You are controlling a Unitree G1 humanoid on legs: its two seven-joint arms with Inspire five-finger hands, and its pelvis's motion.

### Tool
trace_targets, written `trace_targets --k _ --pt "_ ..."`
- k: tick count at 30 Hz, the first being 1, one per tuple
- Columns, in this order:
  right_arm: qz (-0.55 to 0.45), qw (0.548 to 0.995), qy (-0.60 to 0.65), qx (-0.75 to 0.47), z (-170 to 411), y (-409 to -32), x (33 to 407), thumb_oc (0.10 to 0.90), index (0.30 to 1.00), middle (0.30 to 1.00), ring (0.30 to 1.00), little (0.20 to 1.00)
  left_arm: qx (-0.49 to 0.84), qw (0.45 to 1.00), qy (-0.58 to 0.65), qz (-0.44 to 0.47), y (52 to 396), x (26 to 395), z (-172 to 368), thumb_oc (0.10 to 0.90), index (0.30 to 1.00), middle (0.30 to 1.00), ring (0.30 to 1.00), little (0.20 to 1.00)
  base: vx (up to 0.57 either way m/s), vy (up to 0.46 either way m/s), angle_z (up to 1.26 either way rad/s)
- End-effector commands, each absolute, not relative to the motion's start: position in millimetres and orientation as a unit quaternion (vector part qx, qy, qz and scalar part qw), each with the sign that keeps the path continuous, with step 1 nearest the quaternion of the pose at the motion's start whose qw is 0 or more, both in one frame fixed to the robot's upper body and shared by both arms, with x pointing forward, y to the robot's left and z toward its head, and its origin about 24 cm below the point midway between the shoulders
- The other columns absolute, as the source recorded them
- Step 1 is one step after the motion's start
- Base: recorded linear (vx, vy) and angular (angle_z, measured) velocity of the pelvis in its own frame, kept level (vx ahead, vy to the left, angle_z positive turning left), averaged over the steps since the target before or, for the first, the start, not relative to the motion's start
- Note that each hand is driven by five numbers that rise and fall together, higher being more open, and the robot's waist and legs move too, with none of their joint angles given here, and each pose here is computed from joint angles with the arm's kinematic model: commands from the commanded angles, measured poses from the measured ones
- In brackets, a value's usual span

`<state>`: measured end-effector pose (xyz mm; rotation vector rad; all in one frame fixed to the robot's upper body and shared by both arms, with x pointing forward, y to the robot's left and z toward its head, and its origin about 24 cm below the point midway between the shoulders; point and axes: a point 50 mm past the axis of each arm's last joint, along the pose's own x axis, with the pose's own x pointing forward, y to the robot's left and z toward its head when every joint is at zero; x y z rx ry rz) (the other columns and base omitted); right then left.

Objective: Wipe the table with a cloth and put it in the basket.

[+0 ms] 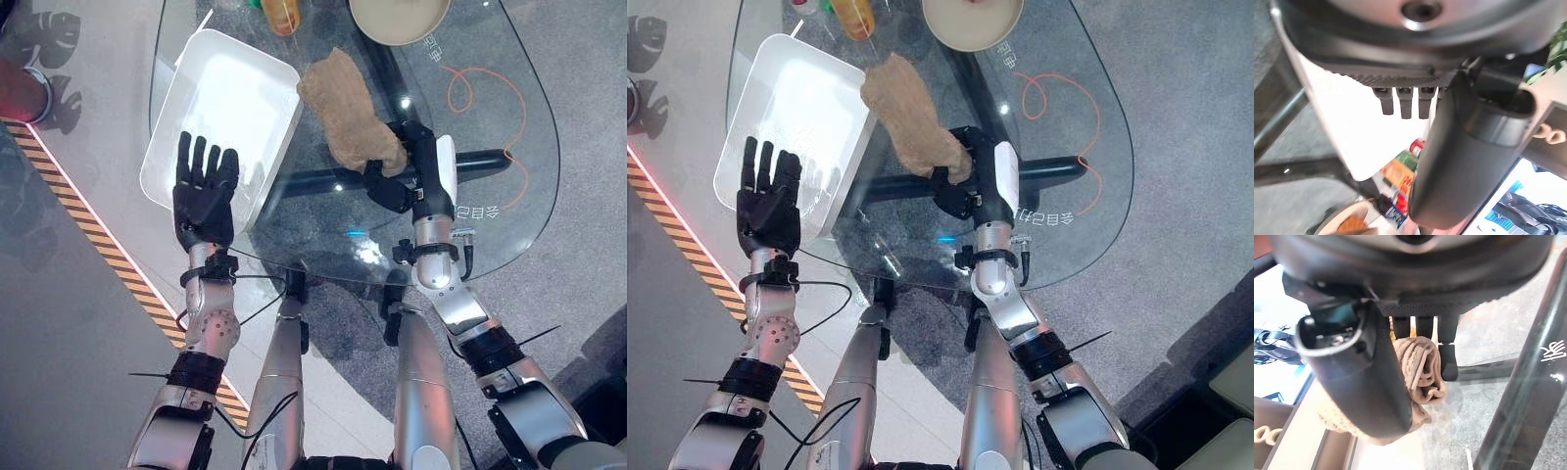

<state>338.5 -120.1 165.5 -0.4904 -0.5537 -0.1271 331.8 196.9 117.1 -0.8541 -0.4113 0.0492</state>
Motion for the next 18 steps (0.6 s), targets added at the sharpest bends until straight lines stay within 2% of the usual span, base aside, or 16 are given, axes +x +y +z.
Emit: trace_targets --k 1,18 --pt "-0.014 0.862 -0.483 -0.15 242 -94 299 0.1 0.3 0.3 0.3 0.2 -0.444 0.85 -0.28 -0.055 194 324 154 0.8 0.9 0.9 0.9 0.9 0.01 0.001 -0.04" --pt "0.103 0.861 -0.465 -0.179 234 -64 292 0.1 0.3 0.3 0.3 0.2 -0.521 0.801 -0.244 -0.165 163 324 154 0.8 0.9 0.9 0.9 0.9 0.0 0.0 0.0"
